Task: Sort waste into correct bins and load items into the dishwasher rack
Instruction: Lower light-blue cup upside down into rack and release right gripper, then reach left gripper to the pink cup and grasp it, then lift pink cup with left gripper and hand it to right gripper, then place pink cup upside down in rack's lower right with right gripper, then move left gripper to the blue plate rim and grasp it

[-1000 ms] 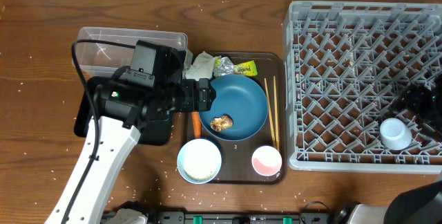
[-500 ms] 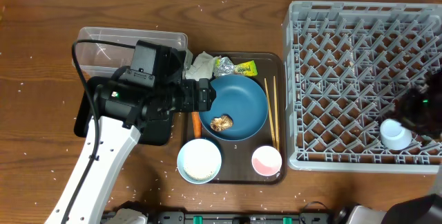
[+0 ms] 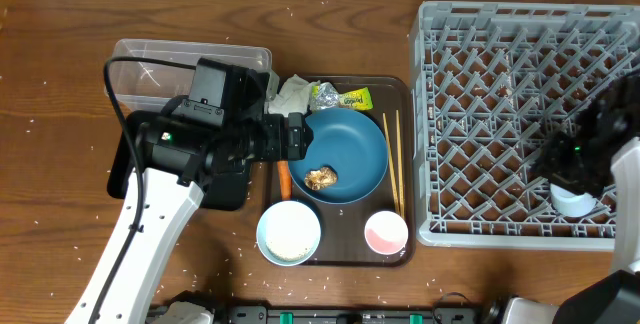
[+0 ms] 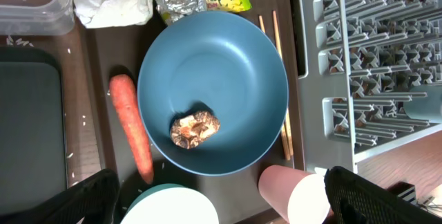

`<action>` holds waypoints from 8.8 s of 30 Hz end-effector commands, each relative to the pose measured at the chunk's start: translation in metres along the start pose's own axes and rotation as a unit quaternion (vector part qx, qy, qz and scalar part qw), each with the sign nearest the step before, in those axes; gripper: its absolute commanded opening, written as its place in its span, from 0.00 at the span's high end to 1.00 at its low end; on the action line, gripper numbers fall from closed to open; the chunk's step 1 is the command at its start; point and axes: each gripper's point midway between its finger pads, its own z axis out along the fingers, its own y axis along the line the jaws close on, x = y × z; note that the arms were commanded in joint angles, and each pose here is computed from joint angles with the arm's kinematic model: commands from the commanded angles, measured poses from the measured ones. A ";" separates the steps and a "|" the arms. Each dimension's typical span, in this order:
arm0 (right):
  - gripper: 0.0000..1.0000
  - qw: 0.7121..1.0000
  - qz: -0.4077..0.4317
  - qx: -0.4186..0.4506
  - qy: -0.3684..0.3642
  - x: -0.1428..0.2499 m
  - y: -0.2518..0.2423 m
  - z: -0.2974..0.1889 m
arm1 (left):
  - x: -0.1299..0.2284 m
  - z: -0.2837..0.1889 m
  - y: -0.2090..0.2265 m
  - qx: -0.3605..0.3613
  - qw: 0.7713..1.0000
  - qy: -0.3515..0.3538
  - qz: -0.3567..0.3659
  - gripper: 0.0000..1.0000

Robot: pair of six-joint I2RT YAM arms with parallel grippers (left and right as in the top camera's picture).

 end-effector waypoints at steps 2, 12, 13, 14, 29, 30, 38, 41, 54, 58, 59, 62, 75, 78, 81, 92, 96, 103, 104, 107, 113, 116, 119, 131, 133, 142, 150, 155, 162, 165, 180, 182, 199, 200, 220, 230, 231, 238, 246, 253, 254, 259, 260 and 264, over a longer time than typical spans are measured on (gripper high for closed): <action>0.66 0.999 0.012 0.052 -0.008 0.002 -0.012 0.007 | -0.004 -0.005 0.000 -0.003 1.000 -0.010 0.006 0.04; 0.54 0.997 0.042 0.046 -0.046 -0.011 -0.019 -0.021 | 0.001 -0.005 0.002 -0.007 1.000 0.000 0.002 0.04; 0.53 0.998 0.031 0.035 -0.049 -0.011 -0.015 -0.024 | 0.001 -0.005 0.002 -0.007 1.000 0.000 0.002 0.04; 0.51 0.998 0.023 0.025 -0.053 -0.011 -0.011 -0.027 | 0.001 -0.005 0.002 -0.007 1.000 0.000 0.002 0.04; 0.24 0.982 -0.039 -0.108 -0.147 0.011 0.032 -0.090 | 0.060 0.004 -0.051 0.046 0.992 0.098 0.070 0.06; 0.25 0.983 -0.038 -0.108 -0.147 0.012 0.032 -0.091 | 0.070 0.006 -0.060 0.052 0.988 0.112 0.093 0.09; 0.24 0.984 -0.029 -0.108 -0.142 0.013 0.031 -0.090 | 0.127 0.037 -0.066 -0.044 0.966 0.149 0.207 0.18; 0.22 0.984 -0.028 -0.108 -0.142 0.013 0.031 -0.090 | 0.140 0.053 -0.080 -0.036 0.958 0.164 0.234 0.18; 0.21 0.985 -0.027 -0.107 -0.135 0.016 0.030 -0.089 | 0.168 0.132 -0.082 -0.065 0.937 0.224 0.261 0.28; 0.21 0.985 -0.027 -0.107 -0.135 0.017 0.030 -0.089 | 0.172 0.144 -0.078 -0.073 0.934 0.234 0.260 0.39; 0.21 0.985 -0.027 -0.107 -0.135 0.017 0.030 -0.089 | 0.173 0.146 -0.077 -0.074 0.933 0.236 0.260 0.45; 0.20 0.985 -0.027 -0.107 -0.135 0.017 0.030 -0.089 | 0.175 0.152 -0.074 -0.079 0.932 0.242 0.259 0.60; 0.20 0.985 -0.026 -0.105 -0.131 0.018 0.029 -0.088 | 0.130 0.109 -0.083 -0.074 0.950 0.207 0.222 0.94; 0.19 0.985 -0.035 -0.108 -0.128 0.020 0.031 -0.088 | 0.091 0.073 -0.085 -0.054 0.968 0.163 0.183 0.94; 0.20 0.978 -0.078 -0.148 -0.124 0.025 0.046 -0.091 | 0.049 0.034 -0.086 0.003 0.986 0.107 0.127 0.94; 0.24 0.796 -0.309 -0.506 -0.119 0.087 0.159 -0.170 | -0.018 -0.065 -0.132 0.400 0.913 0.078 0.016 0.94; 0.19 0.736 -0.377 -0.552 -0.112 0.112 0.182 -0.185 | -0.012 -0.070 -0.143 0.431 0.896 0.105 0.009 0.94; 0.10 0.631 -0.481 -0.598 -0.113 0.151 0.217 -0.206 | -0.004 -0.081 -0.155 0.466 0.876 0.126 0.019 0.94; 0.10 0.618 -0.491 -0.602 -0.116 0.154 0.220 -0.209 | -0.004 -0.081 -0.155 0.465 0.876 0.127 0.018 0.94; 0.09 0.575 -0.516 -0.622 -0.126 0.162 0.226 -0.221 | -0.003 -0.081 -0.155 0.465 0.876 0.127 0.018 0.94; 0.11 0.538 -0.527 -0.643 -0.138 0.162 0.233 -0.239 | -0.004 -0.081 -0.155 0.465 0.876 0.128 0.015 0.94; 0.16 0.527 -0.534 -0.647 -0.135 0.166 0.240 -0.245 | -0.004 -0.081 -0.155 0.465 0.876 0.128 0.015 0.94; 0.22 0.530 -0.539 -0.641 -0.133 0.171 0.249 -0.245 | -0.004 -0.081 -0.155 0.465 0.876 0.127 0.017 0.94; 0.36 0.565 -0.547 -0.603 -0.134 0.180 0.265 -0.227 | -0.006 -0.081 -0.156 0.466 0.876 0.120 0.023 0.94; 0.39 0.570 -0.546 -0.600 -0.134 0.179 0.265 -0.225 | -0.006 -0.081 -0.156 0.466 0.876 0.120 0.024 0.94; 0.54 0.602 -0.527 -0.580 -0.156 0.163 0.263 -0.223 | -0.006 -0.081 -0.155 0.465 0.877 0.119 0.024 0.41; 0.54 0.772 -0.404 -0.454 -0.188 0.099 0.210 -0.184 | -0.011 -0.078 -0.154 0.458 0.882 0.106 0.032 0.27; 0.55 0.901 -0.262 -0.293 -0.184 0.056 0.129 -0.145 | -0.011 -0.078 -0.154 0.458 0.882 0.105 0.033 0.26; 0.54 0.974 -0.110 -0.075 -0.182 0.025 0.020 -0.130 | -0.012 -0.076 -0.154 0.453 0.885 0.101 0.034 0.26; 0.55 0.981 -0.051 -0.043 -0.181 0.014 -0.004 -0.129 | -0.013 -0.074 -0.153 0.448 0.888 0.098 0.033 0.26; 0.55 0.978 0.167 -0.006 -0.126 -0.051 -0.098 -0.082 | -0.013 -0.074 -0.153 0.448 0.888 0.099 0.033 0.26; 0.55 0.977 0.184 -0.018 -0.111 -0.055 -0.105 -0.072 | -0.013 -0.074 -0.153 0.448 0.888 0.099 0.033 0.26; 0.28 0.953 0.287 -0.077 -0.056 -0.065 -0.148 -0.027 | -0.013 -0.074 -0.153 0.448 0.888 0.099 0.033 0.26; 0.22 0.952 0.289 -0.079 -0.054 -0.065 -0.147 -0.027 | -0.013 -0.074 -0.153 0.448 0.888 0.099 0.033 0.26; 0.23 0.935 0.018 -0.286 -0.209 -0.080 -0.015 -0.175 | -0.028 -0.057 -0.134 0.357 0.933 0.037 0.033 0.33; 0.01 0.926 -0.176 -0.280 -0.183 -0.016 0.095 -0.192 | -0.044 -0.019 0.010 -0.071 0.996 -0.057 -0.009 0.33; 0.01 0.923 -0.187 -0.283 -0.179 -0.013 0.101 -0.191 | -0.039 -0.015 0.018 -0.091 0.995 -0.042 -0.009 0.33; 0.04 0.913 -0.239 -0.300 -0.139 0.006 0.134 -0.181 | 0.003 0.016 0.046 -0.134 0.988 0.076 -0.024 0.33; 0.12 0.922 -0.261 -0.268 -0.105 0.016 0.141 -0.157 | 0.020 0.047 0.064 -0.153 0.978 0.134 -0.039 0.33; 0.13 0.926 -0.280 -0.243 -0.079 0.029 0.144 -0.142 | 0.014 0.053 0.063 -0.175 0.977 0.120 -0.008 0.33; 0.13 0.926 -0.279 -0.243 -0.077 0.029 0.144 -0.141 | 0.013 0.053 0.065 -0.184 0.976 0.116 -0.002 0.33; 0.13 0.927 -0.279 -0.240 -0.076 0.029 0.143 -0.139 | 0.011 0.062 0.053 -0.183 0.977 0.108 0.021 0.34; 0.14 0.927 -0.279 -0.240 -0.075 0.029 0.143 -0.139 | 0.012 0.065 0.050 -0.181 0.977 0.110 0.026 0.34; 0.16 0.927 -0.277 -0.240 -0.074 0.029 0.143 -0.139 | 0.022 0.077 0.039 -0.180 0.974 0.128 0.049 0.34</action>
